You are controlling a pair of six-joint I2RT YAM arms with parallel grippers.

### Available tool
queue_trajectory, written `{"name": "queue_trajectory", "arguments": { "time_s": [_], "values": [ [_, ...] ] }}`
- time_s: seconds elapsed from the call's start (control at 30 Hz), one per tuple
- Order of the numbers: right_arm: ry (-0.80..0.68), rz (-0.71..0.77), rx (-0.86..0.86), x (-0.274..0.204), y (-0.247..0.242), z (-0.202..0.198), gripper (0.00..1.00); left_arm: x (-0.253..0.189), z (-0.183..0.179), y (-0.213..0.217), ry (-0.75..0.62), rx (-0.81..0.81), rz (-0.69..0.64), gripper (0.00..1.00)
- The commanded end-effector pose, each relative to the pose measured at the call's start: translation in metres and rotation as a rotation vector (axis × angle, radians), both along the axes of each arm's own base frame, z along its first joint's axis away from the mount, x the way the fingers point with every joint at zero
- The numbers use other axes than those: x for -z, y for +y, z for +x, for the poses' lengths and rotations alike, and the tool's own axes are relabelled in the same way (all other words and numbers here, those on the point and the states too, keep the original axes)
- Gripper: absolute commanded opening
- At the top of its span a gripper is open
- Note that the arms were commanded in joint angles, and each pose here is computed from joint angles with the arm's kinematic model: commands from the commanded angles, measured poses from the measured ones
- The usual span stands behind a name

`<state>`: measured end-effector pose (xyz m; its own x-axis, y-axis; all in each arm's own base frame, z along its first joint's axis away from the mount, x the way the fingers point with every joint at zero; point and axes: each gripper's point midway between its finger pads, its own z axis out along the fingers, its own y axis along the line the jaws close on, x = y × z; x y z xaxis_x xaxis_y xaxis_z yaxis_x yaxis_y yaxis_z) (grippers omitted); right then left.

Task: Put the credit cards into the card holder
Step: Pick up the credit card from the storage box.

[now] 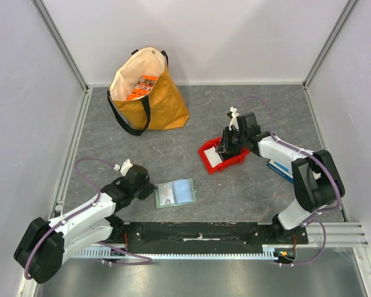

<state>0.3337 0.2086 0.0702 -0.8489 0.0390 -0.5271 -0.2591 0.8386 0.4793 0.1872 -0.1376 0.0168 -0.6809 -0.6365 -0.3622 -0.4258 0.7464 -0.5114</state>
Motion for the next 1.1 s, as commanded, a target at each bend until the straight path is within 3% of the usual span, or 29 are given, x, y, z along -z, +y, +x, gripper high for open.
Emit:
{"name": "queue_trajectory", "arguments": {
  "time_s": [0.0,0.37,0.63,0.87,1.07],
  "values": [
    [-0.042,0.042,-0.011,-0.016,0.002,0.001,0.22,-0.003,0.006,0.001,-0.018,-0.008,0.014,0.02],
    [-0.024,-0.044,0.057,0.002,-0.019,0.008,0.14,-0.003,0.005,0.001,-0.020,-0.008,0.010,0.02],
    [-0.002,-0.076,0.057,0.013,-0.022,0.004,0.20,-0.003,0.006,0.001,-0.024,-0.008,0.010,0.02],
    [0.001,-0.007,0.013,0.001,-0.006,0.000,0.20,-0.002,0.006,0.000,-0.021,-0.007,0.008,0.02],
    [-0.007,-0.061,0.031,0.006,-0.009,-0.001,0.11,-0.002,0.006,-0.001,-0.022,-0.001,0.005,0.02]
  ]
}}
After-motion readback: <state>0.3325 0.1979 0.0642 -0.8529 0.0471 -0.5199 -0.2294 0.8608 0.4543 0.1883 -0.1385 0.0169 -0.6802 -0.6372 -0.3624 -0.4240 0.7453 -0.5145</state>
